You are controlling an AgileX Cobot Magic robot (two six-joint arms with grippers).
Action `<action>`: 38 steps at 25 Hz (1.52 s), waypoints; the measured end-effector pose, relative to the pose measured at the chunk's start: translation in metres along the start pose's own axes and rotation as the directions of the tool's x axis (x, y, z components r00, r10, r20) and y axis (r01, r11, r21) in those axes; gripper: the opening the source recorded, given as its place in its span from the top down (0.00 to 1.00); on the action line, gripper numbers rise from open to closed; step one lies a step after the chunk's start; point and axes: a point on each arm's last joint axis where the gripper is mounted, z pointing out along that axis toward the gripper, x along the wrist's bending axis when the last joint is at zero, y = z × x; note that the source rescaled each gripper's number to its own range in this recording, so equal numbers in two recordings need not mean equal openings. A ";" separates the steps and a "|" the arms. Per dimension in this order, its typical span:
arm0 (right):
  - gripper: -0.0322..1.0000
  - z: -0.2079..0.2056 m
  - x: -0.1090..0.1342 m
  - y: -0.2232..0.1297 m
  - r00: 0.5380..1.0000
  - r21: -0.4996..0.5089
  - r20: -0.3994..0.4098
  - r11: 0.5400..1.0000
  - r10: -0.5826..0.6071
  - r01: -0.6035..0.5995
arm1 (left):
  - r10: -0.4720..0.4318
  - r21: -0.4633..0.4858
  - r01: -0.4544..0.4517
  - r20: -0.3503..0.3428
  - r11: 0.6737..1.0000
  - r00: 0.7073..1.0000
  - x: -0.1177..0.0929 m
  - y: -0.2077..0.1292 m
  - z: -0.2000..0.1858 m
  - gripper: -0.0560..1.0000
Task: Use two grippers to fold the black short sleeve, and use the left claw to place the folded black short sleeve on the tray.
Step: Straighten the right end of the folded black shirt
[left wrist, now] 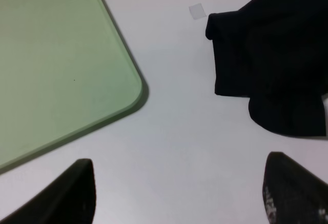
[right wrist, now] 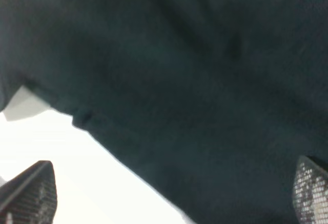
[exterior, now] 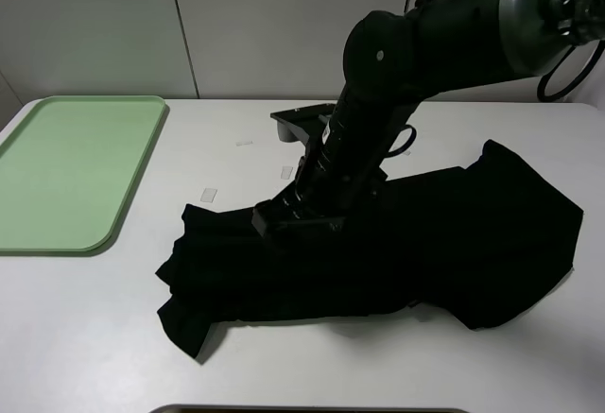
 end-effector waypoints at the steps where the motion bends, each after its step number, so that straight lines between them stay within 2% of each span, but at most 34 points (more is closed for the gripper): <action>1: 0.00 -0.001 -0.001 0.004 1.000 -0.026 0.020 0.999 -0.022 0.022 | 0.000 0.000 0.000 0.000 1.000 1.000 0.000 0.000 0.000 0.32; 6: 0.00 -0.002 -0.009 0.020 0.985 -0.175 0.124 0.975 -0.119 0.140 | 0.002 0.002 -0.002 -0.005 1.000 1.000 0.000 0.000 0.000 0.32; 10: 0.00 0.014 -0.014 0.025 0.980 -0.203 0.148 0.966 -0.131 0.159 | 0.003 0.003 -0.003 -0.008 1.000 1.000 0.001 0.000 0.000 0.32; 15: 0.00 0.044 -0.023 0.024 0.980 -0.173 0.154 0.974 -0.123 0.149 | 0.003 0.003 -0.003 -0.008 1.000 1.000 0.001 0.000 0.000 0.32; 21: 0.00 0.054 -0.025 0.024 0.980 -0.174 0.156 0.973 -0.122 0.149 | 0.003 0.003 -0.003 -0.008 1.000 1.000 0.001 0.000 0.000 0.32; 27: 0.00 0.056 -0.014 0.021 0.993 -0.156 0.101 0.985 -0.058 0.073 | 0.003 0.003 -0.003 -0.008 1.000 1.000 0.001 0.000 0.000 0.32; 38: 0.00 0.060 0.006 0.001 1.000 0.038 0.010 0.999 0.007 -0.007 | 0.003 0.003 -0.003 -0.009 1.000 1.000 0.001 0.000 0.000 0.32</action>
